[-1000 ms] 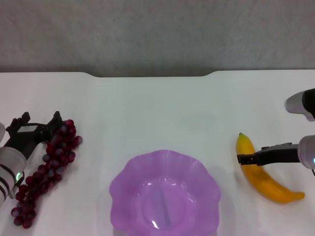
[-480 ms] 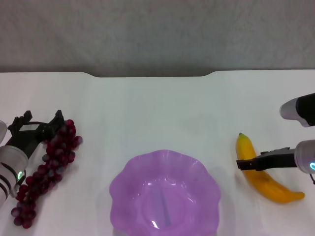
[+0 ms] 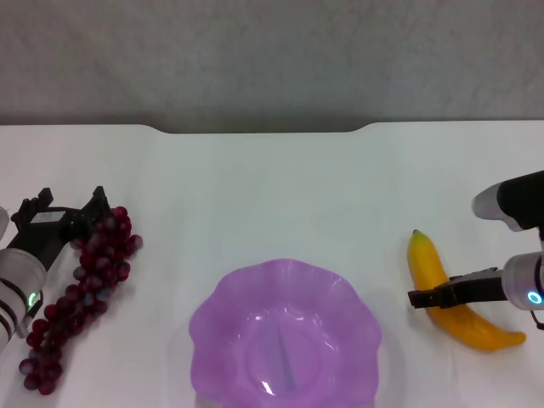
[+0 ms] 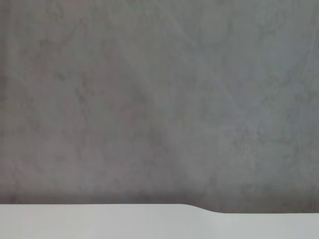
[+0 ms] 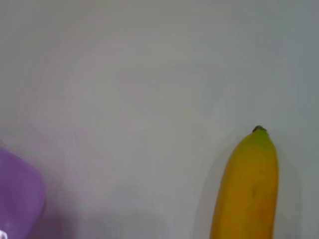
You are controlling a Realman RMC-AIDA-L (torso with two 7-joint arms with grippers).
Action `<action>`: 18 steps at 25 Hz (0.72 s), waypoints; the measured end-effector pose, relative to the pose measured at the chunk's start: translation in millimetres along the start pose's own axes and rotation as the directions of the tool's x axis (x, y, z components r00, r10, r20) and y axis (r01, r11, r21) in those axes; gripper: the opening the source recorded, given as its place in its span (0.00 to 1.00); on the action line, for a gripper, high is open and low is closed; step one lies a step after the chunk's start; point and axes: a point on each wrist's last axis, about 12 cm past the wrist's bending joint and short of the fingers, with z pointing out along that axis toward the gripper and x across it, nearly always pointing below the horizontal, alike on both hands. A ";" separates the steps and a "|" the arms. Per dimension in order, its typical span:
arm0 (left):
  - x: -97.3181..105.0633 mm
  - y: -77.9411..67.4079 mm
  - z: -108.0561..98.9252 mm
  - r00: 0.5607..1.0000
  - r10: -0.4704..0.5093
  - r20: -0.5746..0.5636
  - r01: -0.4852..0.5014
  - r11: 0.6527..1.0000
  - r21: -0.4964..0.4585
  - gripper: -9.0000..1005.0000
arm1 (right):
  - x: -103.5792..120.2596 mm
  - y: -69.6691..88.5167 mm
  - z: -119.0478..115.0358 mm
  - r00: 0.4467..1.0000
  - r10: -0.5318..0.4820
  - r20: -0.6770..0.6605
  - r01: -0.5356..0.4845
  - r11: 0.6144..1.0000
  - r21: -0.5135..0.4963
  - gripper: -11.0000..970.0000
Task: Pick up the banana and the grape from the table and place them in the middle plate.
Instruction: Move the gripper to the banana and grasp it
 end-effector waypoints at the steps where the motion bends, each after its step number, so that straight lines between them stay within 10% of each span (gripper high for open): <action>1: 0.1 0.5 -0.1 1.000 0.000 0.000 0.000 1.000 -0.002 0.89 | -0.3 0.4 1.0 1.000 -0.002 -0.004 0.002 1.000 0.000 0.91; 18: 0.9 4.5 -2.5 1.000 -0.002 0.006 0.002 1.000 -0.012 0.89 | 3.4 5.8 11.9 0.999 -0.047 0.008 0.046 0.998 0.042 0.70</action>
